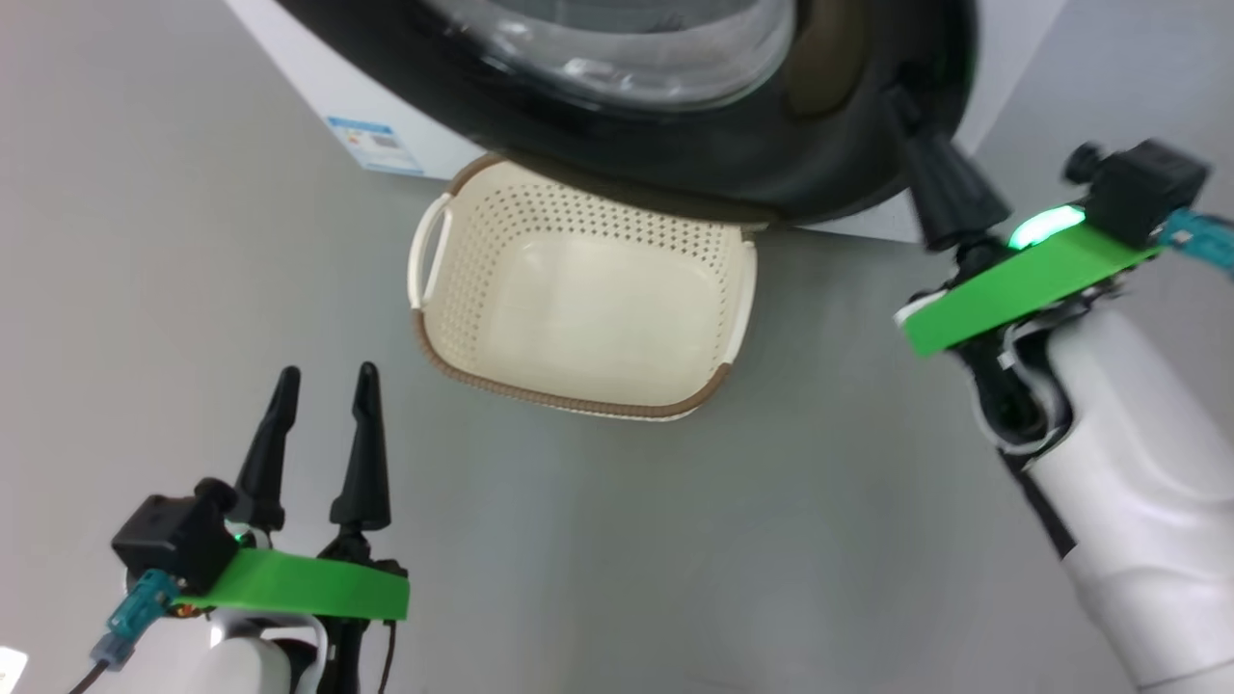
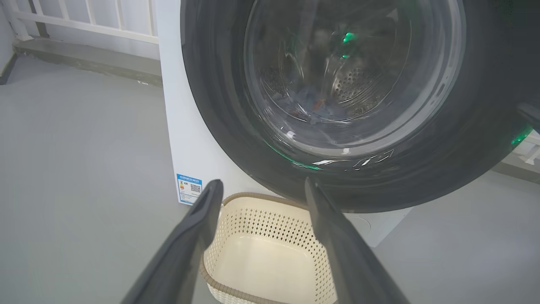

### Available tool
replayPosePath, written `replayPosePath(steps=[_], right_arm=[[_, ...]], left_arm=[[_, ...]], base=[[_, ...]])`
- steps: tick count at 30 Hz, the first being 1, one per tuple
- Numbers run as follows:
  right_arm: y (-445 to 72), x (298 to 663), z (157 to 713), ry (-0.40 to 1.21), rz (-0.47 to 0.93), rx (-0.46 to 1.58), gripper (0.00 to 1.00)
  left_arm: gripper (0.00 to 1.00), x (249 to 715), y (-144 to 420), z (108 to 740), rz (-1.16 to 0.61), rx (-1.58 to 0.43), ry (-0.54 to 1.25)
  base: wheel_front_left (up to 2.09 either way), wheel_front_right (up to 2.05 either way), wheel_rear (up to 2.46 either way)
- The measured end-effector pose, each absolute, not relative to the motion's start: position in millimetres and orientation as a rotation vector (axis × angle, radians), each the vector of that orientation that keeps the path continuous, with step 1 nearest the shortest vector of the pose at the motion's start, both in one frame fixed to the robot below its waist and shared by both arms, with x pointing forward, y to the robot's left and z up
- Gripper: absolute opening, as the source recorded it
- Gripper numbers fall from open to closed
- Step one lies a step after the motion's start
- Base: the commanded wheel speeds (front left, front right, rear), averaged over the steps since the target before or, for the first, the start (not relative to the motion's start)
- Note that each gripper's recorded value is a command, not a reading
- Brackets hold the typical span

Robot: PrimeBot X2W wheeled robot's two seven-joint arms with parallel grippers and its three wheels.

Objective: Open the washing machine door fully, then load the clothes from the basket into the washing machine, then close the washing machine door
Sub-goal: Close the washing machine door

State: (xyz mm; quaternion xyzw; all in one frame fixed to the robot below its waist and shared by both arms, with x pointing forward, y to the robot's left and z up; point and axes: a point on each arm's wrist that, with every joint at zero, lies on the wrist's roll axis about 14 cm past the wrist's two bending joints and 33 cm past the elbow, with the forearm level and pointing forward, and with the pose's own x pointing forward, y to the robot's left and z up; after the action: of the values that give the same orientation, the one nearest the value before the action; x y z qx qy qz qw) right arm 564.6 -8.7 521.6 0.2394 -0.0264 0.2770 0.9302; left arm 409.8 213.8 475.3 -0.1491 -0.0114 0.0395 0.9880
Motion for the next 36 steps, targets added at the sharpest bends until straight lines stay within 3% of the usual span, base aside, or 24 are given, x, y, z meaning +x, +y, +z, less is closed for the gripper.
replayPosePath(steps=[19, 36], right_arm=[[-19, 645, 526, -0.124, 0.451, 0.557, 0.0], [-15, 651, 540, -0.153, 0.447, 0.576, 0.0]], left_arm=[[1.0, 417, 222, 471, 0.097, -0.279, -0.009], [1.0, 420, 219, 474, 0.083, -0.275, -0.018]], base=[[0.0, 0.0, 0.0], [0.0, 0.0, 0.0]])
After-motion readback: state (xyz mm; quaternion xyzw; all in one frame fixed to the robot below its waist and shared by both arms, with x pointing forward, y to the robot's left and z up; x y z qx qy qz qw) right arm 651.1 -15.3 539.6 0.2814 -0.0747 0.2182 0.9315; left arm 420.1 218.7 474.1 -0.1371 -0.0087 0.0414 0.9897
